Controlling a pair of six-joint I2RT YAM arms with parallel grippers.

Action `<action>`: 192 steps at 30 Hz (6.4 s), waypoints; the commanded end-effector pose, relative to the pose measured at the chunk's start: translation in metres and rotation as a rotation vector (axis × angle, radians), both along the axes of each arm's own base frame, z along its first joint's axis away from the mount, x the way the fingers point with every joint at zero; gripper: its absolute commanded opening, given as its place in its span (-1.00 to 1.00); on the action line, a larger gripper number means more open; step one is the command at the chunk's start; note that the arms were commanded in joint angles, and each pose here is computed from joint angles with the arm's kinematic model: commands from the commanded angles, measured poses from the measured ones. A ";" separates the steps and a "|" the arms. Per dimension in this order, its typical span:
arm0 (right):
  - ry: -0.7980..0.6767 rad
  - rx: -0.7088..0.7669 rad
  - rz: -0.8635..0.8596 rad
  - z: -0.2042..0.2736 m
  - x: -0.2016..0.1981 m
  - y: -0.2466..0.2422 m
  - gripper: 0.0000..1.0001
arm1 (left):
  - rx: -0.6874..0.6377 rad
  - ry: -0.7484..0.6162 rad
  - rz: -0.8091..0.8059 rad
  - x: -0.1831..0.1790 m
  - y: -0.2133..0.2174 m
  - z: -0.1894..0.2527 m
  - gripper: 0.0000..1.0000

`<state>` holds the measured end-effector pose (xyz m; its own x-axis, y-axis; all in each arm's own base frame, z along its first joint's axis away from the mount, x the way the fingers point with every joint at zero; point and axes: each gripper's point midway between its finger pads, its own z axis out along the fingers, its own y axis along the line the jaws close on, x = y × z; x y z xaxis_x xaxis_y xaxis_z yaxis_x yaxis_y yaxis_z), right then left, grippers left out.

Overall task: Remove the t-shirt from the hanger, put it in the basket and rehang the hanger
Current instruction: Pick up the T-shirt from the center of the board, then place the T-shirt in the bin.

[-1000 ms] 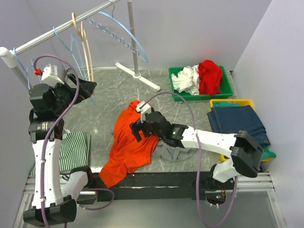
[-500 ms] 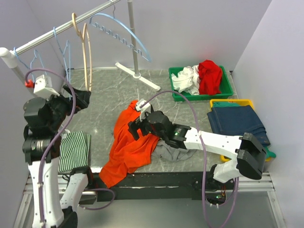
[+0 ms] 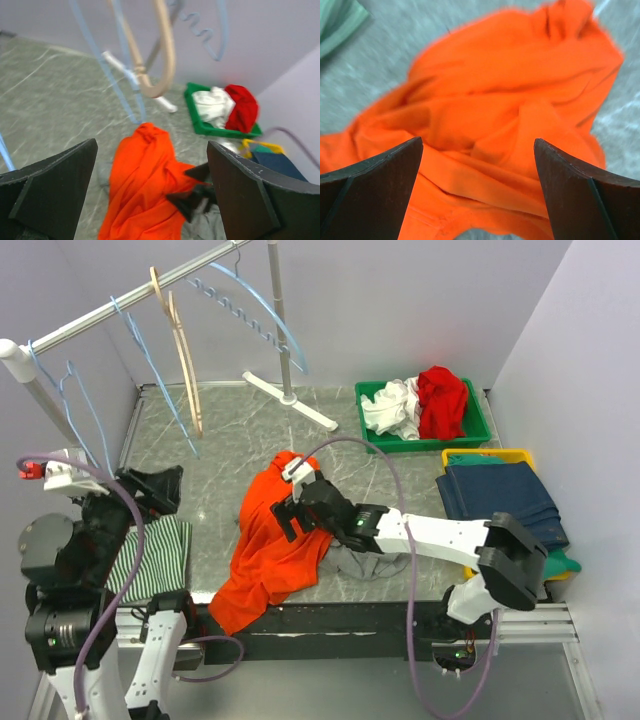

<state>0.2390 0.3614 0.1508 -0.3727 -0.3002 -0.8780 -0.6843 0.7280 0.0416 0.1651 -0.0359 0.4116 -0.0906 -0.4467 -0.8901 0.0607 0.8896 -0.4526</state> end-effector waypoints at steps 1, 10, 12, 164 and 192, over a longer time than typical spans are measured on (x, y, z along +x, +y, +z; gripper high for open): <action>0.097 -0.111 -0.016 -0.040 -0.004 -0.006 1.00 | 0.045 -0.133 -0.237 -0.018 -0.039 0.031 0.92; 0.199 -0.223 0.057 -0.089 -0.011 0.010 0.95 | 0.061 -0.186 -0.509 -0.026 -0.078 0.038 0.93; 0.197 -0.214 0.051 -0.087 -0.009 0.013 0.70 | 0.054 -0.191 -0.537 -0.025 -0.081 0.037 0.93; -0.467 0.319 -0.832 0.290 0.209 -0.273 -1.00 | 0.280 0.634 -0.226 0.107 -0.163 -0.366 0.42; -0.064 0.348 -0.976 0.101 0.389 -0.339 0.10 | 0.258 0.591 -0.357 0.159 -0.233 -0.313 -0.98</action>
